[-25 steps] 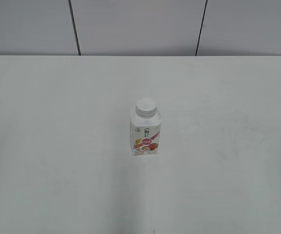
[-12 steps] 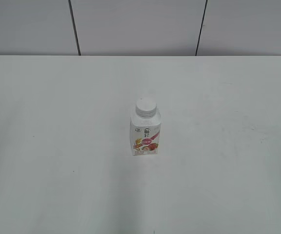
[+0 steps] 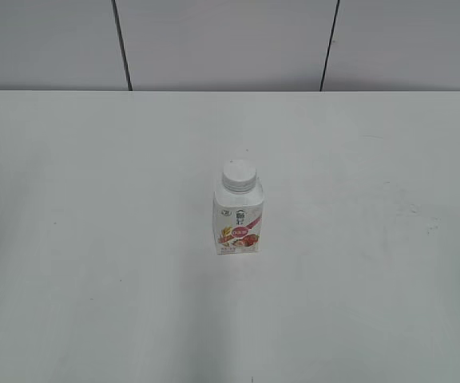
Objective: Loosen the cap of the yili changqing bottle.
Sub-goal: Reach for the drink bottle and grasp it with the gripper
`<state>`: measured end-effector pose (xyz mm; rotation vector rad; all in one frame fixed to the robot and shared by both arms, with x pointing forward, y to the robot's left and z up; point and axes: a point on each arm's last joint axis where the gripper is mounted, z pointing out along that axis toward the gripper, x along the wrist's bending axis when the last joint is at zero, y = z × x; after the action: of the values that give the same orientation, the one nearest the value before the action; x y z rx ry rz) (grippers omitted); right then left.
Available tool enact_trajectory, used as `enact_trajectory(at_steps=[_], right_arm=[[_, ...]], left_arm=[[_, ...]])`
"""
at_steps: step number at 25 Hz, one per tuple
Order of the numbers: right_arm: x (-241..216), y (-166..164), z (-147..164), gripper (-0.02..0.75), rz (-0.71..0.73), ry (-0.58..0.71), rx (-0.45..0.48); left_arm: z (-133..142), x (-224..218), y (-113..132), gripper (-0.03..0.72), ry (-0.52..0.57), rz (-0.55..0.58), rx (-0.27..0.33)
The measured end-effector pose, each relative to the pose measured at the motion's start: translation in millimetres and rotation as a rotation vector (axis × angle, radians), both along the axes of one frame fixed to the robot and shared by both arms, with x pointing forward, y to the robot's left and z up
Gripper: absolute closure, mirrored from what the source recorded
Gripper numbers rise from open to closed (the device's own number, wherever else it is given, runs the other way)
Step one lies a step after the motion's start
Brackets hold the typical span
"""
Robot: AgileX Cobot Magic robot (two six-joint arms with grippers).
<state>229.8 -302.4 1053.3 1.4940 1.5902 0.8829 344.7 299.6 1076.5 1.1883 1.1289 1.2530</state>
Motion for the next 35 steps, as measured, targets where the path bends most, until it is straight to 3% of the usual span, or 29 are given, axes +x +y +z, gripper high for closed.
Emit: enact_trajectory(at_steps=[12,24,35], right_arm=[[0.0,0.0,0.0,0.164,0.0,0.0,0.0],[0.0,0.0,0.0,0.164,0.0,0.0,0.0],[0.0,0.0,0.0,0.164,0.0,0.0,0.0]], left_arm=[[-16.8,59.6,-2.8,0.218,0.004,-0.024,-0.006],[-50.5,103.5,-4.6,0.218,0.042,-0.039,-0.017],[-88.5,126.9,-12.8,0.254,0.143,-0.126,0.043]])
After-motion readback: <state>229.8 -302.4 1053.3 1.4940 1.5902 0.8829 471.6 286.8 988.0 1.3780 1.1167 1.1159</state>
